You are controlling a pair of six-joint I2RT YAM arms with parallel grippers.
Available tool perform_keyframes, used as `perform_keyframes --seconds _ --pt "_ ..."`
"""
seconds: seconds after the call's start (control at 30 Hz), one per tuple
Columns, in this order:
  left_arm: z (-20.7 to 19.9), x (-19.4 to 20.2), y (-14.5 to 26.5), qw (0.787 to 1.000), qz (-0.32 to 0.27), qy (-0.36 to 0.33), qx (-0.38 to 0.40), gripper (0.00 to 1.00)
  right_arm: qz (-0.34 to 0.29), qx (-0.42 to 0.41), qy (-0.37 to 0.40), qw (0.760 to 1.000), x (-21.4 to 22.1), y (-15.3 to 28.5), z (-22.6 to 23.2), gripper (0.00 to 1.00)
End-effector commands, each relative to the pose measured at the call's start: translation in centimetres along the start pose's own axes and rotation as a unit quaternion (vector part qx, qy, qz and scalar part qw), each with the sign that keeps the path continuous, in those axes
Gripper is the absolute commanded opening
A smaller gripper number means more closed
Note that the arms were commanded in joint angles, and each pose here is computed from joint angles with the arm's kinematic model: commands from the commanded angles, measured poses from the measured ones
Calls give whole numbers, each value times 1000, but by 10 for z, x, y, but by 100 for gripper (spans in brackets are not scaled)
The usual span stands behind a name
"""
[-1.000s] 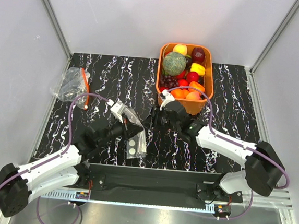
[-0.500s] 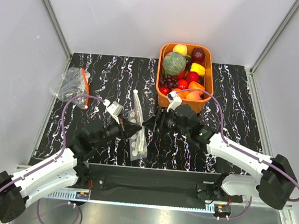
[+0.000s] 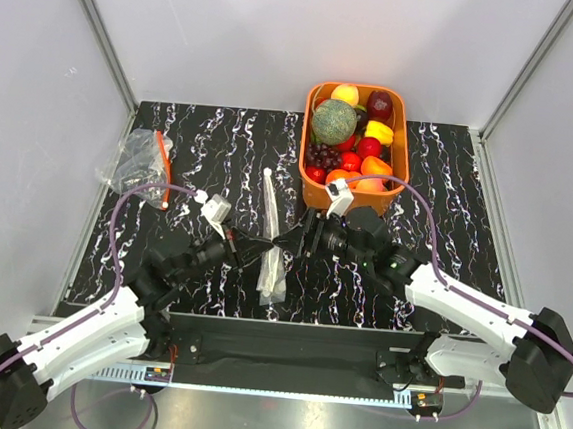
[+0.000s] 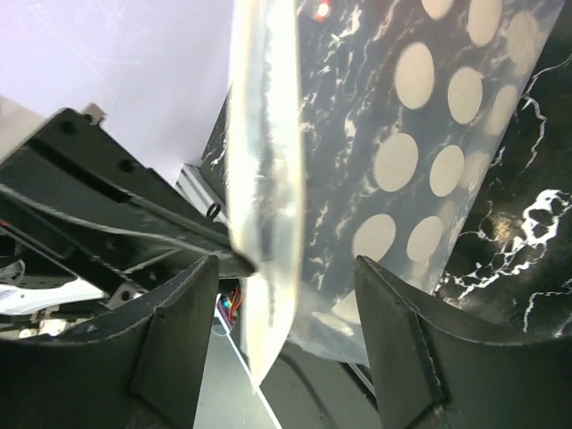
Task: Place the food in the zip-top bag and seal the zipper
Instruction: Open the zipper of the food storage bag.
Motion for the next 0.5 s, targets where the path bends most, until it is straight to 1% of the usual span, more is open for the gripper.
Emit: perform_keyframes --seconds 0.0,0.07,0.17,0.2,0.37,0.47 --pt "-24 -16 4 997 -34 -17 71 0 -33 -54 -4 998 -12 5 16 70" --pt "-28 -16 5 996 -29 -16 86 0 -38 -71 -7 997 -14 6 20 71" --pt "-33 -15 6 994 -18 -14 105 0 -47 -107 -5 993 -20 8 29 71" --pt "-34 -15 5 994 -15 -12 108 0 -50 -126 -4 991 -22 10 35 69" --pt "-33 -14 5 994 -14 -10 108 0 -53 -171 -10 984 -26 15 47 64" --pt "-35 -15 6 994 -16 -8 109 0 -53 -197 -14 979 -28 20 54 56"
Point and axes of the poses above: each gripper's point midway between its finger pads, its own y axis back along the fingers, its own z axis along the line the jaws close on, x = y × z, the point moved 7 cm from there along y, back along the fingers, and after that the axes turned 11 degrees about y, right-handed, at the moved point
